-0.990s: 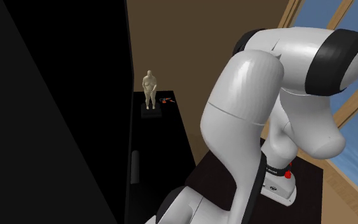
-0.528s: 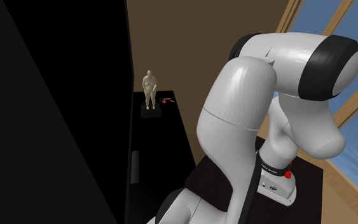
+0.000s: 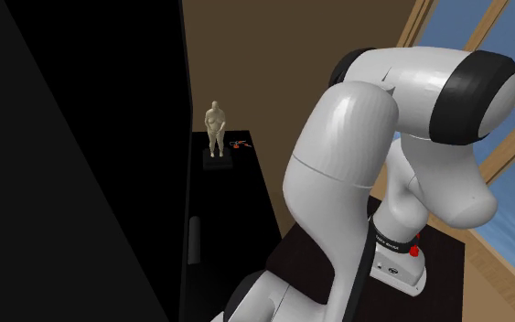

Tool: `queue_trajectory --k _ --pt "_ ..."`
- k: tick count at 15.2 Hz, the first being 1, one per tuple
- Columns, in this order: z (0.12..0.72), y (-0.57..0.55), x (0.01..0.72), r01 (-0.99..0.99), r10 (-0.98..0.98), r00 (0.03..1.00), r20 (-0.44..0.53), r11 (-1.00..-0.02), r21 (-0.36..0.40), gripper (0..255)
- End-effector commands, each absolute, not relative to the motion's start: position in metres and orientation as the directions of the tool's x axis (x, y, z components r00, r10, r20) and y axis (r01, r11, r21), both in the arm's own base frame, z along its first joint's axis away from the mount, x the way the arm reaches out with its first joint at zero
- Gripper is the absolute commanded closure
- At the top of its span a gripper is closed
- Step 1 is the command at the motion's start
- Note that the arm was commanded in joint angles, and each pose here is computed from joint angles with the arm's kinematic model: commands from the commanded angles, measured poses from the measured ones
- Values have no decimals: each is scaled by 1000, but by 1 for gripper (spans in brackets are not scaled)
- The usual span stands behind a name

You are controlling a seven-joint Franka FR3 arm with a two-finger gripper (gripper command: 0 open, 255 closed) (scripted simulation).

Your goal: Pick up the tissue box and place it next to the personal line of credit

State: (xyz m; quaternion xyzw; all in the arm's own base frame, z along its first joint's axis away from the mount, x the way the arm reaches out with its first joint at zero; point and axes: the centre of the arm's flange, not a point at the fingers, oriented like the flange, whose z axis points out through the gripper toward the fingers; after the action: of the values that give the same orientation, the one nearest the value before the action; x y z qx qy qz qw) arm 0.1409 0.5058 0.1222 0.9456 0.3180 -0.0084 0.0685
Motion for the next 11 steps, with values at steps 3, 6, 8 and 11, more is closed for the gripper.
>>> queue_trajectory --k 3,6,8,11 --pt "161 511 140 603 600 798 -59 -788 124 0" --pt "172 513 139 603 600 798 -59 -788 124 0" --pt "172 513 139 603 600 798 -59 -788 124 0" --pt "172 513 139 603 600 798 -59 -788 124 0"
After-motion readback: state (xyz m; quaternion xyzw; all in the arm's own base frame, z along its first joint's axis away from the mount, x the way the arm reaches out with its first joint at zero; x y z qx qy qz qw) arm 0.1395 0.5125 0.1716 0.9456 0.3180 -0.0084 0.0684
